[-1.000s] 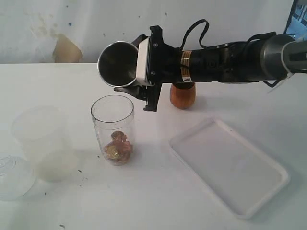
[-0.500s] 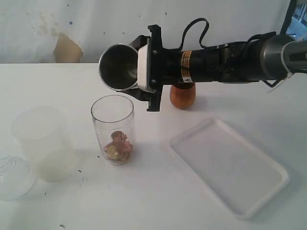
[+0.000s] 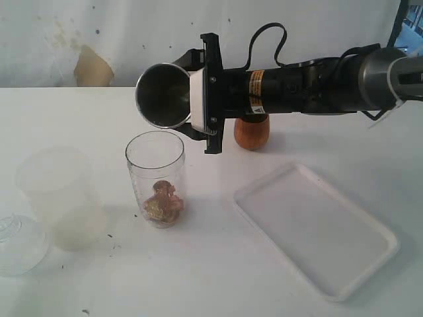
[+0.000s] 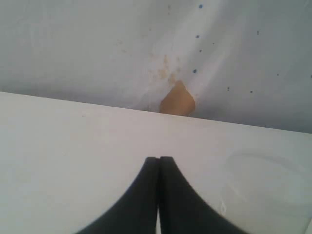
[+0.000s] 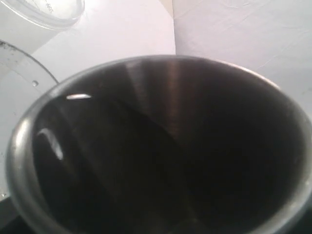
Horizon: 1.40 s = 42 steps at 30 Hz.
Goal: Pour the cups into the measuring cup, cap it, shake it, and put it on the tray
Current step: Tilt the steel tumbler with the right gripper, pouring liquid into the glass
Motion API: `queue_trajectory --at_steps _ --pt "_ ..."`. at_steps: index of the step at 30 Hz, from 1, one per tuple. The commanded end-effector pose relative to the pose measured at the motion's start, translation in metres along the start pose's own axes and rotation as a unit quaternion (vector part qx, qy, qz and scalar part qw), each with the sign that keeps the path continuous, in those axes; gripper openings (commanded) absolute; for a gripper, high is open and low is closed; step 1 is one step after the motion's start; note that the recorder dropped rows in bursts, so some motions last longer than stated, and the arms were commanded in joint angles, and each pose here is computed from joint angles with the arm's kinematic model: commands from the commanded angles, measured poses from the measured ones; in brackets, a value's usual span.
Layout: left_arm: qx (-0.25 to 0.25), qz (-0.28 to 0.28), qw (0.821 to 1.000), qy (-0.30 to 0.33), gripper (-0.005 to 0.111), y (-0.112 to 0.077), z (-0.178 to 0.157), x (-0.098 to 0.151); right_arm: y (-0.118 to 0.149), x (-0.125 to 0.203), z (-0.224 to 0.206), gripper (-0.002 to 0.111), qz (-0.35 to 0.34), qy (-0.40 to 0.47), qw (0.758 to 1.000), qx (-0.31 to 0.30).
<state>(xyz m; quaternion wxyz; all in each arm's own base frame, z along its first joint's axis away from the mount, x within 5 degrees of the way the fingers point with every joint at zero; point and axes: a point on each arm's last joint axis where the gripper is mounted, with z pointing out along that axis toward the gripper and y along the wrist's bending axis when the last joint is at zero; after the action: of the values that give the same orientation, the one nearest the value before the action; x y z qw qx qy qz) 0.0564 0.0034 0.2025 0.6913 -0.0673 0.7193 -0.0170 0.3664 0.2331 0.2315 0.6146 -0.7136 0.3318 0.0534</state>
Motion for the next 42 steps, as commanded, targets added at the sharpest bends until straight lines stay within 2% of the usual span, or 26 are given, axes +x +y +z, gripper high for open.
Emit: queue_trajectory --at_steps 1,42 --pt "0.002 0.000 1.000 -0.006 0.000 0.000 0.000 0.000 -0.013 -0.010 -0.004 0.000 -0.026 -0.021 0.999 0.024" --pt "0.002 -0.001 1.000 -0.008 0.000 0.000 0.000 0.000 -0.026 -0.012 -0.004 0.000 -0.104 -0.015 0.993 0.046"
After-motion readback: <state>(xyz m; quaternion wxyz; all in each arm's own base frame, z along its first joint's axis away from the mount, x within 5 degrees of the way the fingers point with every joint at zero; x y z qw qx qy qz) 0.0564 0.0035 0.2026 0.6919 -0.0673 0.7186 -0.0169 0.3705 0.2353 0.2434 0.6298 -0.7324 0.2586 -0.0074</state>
